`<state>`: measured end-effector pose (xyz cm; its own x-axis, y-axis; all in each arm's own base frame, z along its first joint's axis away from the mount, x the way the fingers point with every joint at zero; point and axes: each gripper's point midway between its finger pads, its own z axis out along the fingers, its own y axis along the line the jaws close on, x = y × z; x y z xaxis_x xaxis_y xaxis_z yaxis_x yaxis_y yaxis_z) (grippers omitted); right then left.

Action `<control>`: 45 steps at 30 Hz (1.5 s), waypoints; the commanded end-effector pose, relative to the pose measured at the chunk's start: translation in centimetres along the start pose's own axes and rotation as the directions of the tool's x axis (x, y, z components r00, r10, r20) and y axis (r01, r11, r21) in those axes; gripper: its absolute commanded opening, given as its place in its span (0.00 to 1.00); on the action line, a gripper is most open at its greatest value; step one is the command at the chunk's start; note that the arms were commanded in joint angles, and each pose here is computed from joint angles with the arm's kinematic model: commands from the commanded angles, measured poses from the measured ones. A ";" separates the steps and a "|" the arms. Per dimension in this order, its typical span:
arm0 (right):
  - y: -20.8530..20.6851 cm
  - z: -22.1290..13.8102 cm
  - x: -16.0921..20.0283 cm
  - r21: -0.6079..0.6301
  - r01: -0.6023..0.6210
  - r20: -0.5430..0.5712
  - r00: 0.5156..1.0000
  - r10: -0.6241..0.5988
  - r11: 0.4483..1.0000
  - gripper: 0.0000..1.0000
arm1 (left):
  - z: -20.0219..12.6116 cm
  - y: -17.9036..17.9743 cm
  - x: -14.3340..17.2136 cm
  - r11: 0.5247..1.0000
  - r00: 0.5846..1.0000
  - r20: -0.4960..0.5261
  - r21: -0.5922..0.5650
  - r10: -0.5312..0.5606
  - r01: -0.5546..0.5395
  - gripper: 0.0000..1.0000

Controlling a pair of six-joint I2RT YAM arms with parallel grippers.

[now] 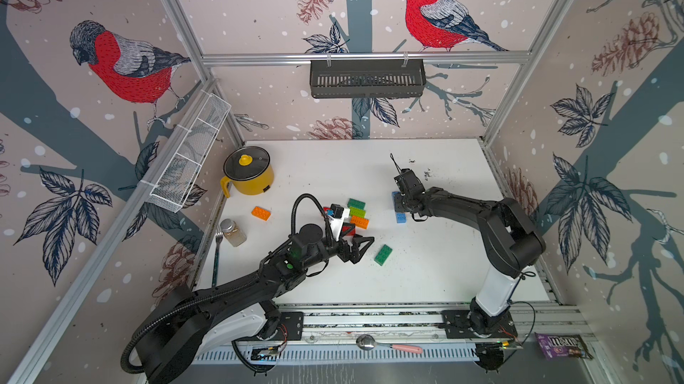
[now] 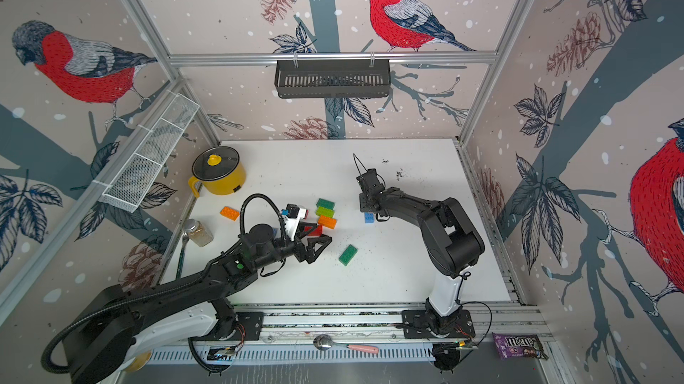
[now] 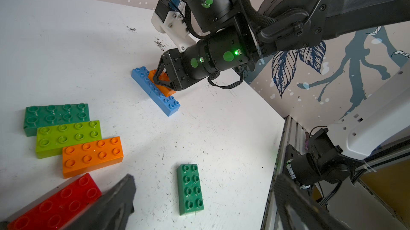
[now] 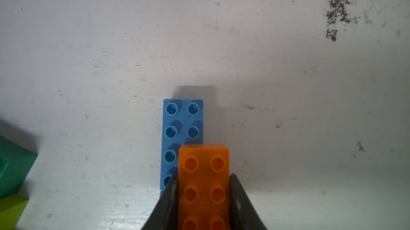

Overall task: Assemble a small pinwheel with lego
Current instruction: Assemble the lego brick with the lego brick.

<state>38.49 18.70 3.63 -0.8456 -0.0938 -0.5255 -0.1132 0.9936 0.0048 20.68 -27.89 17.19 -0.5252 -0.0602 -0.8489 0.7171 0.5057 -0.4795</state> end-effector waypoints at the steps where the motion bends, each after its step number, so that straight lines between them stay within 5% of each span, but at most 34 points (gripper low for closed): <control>1: -1.2 0.5 6.1 0.025 0.044 -0.251 0.967 -0.037 0.999 0.02 | 0.0 -0.5 -1.2 1.000 0.999 0.049 0.018 0.002 -0.003 0.98; 13: -2.2 1.5 7.5 0.119 0.087 -0.305 0.951 -0.047 0.989 0.02 | 0.0 -0.4 -1.0 1.000 0.999 0.044 0.012 0.004 -0.005 0.97; 26: -1.3 -0.4 4.6 0.054 0.053 -0.241 0.970 -0.038 0.997 0.04 | -0.1 -0.3 -1.4 1.000 0.998 0.057 0.002 -0.003 0.003 0.97; 45: -2.7 -2.9 3.6 0.051 0.011 -0.190 0.982 -0.001 0.999 0.30 | 0.0 -0.2 -1.2 1.000 0.998 0.053 0.004 -0.014 0.014 0.98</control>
<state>35.55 15.92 4.51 -0.9069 -0.0974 -0.4100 -0.0921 0.9952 -0.0329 20.99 -27.75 16.94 -0.5430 -0.0763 -0.8363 0.6934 0.5210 -0.4978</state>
